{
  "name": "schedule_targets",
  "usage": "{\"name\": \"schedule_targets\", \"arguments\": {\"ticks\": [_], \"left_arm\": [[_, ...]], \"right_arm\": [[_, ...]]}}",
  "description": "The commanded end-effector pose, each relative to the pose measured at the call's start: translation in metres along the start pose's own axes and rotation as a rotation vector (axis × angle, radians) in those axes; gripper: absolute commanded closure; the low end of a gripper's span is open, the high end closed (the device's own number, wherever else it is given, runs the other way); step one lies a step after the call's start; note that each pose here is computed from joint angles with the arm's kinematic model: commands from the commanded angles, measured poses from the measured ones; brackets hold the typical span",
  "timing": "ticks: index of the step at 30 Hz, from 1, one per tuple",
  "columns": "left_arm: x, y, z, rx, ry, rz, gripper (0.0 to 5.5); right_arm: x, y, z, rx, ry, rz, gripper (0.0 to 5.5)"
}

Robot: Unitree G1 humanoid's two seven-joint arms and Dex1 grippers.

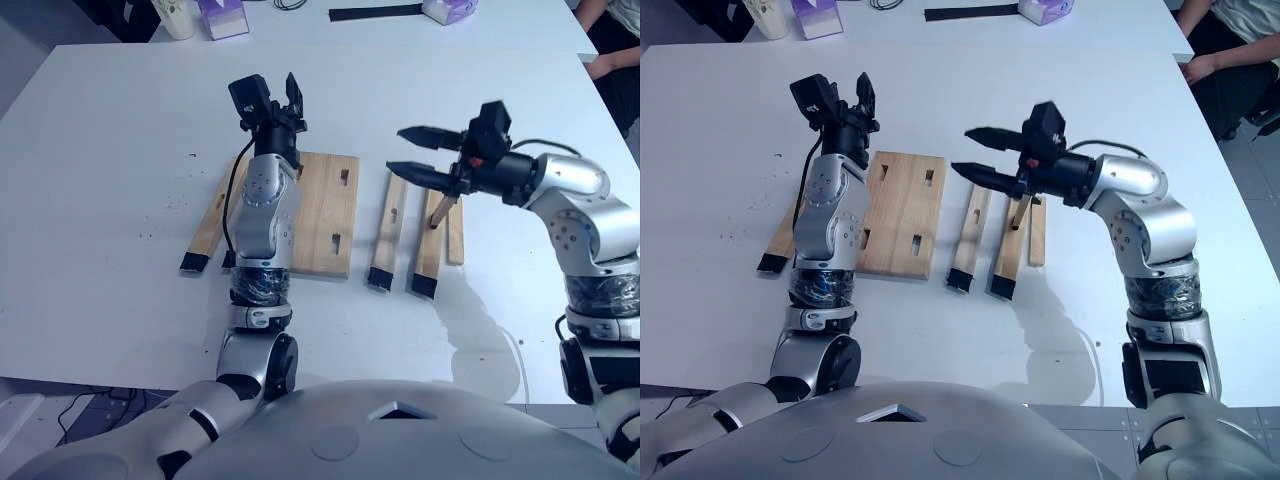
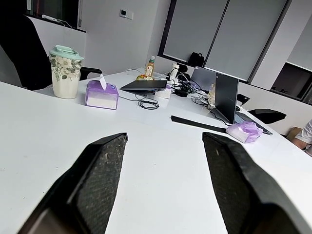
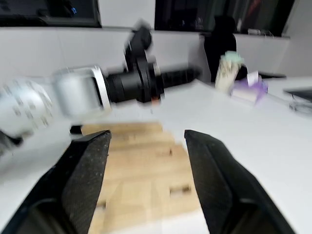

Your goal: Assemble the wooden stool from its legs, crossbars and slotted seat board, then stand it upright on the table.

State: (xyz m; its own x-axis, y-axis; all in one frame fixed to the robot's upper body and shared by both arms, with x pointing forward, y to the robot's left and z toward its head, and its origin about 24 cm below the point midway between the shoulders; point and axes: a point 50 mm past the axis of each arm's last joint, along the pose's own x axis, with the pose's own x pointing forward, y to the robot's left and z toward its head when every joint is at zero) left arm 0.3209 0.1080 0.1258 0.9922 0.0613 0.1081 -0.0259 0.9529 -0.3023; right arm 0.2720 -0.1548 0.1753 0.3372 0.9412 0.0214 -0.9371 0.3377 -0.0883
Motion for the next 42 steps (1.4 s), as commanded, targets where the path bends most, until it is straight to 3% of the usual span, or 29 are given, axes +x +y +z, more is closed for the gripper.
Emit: {"name": "schedule_targets", "arguments": {"ticks": [1,4,12,14,17,20,23,25,28,32,36,42], "left_arm": [[0.0,-0.007,-0.002,-0.007,0.011,-0.021,2.64],[-0.001,-0.009,-0.002,-0.012,0.014,-0.027,2.64],[-0.001,-0.011,-0.001,-0.026,0.008,-0.028,2.64],[-0.001,-0.011,-0.001,-0.031,0.011,-0.025,2.64],[-0.001,-0.011,-0.002,-0.032,0.018,-0.023,2.64],[-0.003,-0.01,-0.002,-0.035,0.013,-0.011,2.64],[-0.009,-0.004,-0.002,-0.043,-0.006,0.032,2.64],[-0.018,0.002,0.0,-0.066,-0.027,0.081,2.64],[-0.034,0.015,0.006,-0.137,-0.04,0.177,2.64],[-0.055,0.048,0.017,-0.177,-0.045,0.317,2.64],[-0.067,0.068,0.036,-0.18,-0.093,0.428,2.64],[-0.099,0.084,0.061,-0.264,-0.192,0.612,2.64]], "right_arm": [[0.007,0.001,0.037,-0.082,-0.099,0.022,2.72],[0.009,0.002,0.035,-0.09,-0.09,0.027,2.72],[-0.013,-0.002,-0.074,0.057,0.264,-0.031,2.72],[-0.011,-0.001,-0.082,0.074,0.253,-0.028,2.72],[0.0,-0.005,-0.054,0.06,0.109,-0.029,2.72],[-0.001,-0.01,-0.001,0.024,-0.063,-0.035,2.72],[-0.008,0.0,0.036,0.012,-0.109,0.038,2.72],[-0.013,0.025,0.014,0.002,0.103,0.131,2.72],[-0.039,0.065,-0.045,0.043,0.425,0.217,2.72],[-0.057,0.094,-0.062,0.158,0.464,0.135,2.72],[-0.076,0.093,-0.079,0.24,0.594,-0.08,2.72],[-0.08,0.072,-0.08,0.261,0.712,-0.297,2.72]]}}
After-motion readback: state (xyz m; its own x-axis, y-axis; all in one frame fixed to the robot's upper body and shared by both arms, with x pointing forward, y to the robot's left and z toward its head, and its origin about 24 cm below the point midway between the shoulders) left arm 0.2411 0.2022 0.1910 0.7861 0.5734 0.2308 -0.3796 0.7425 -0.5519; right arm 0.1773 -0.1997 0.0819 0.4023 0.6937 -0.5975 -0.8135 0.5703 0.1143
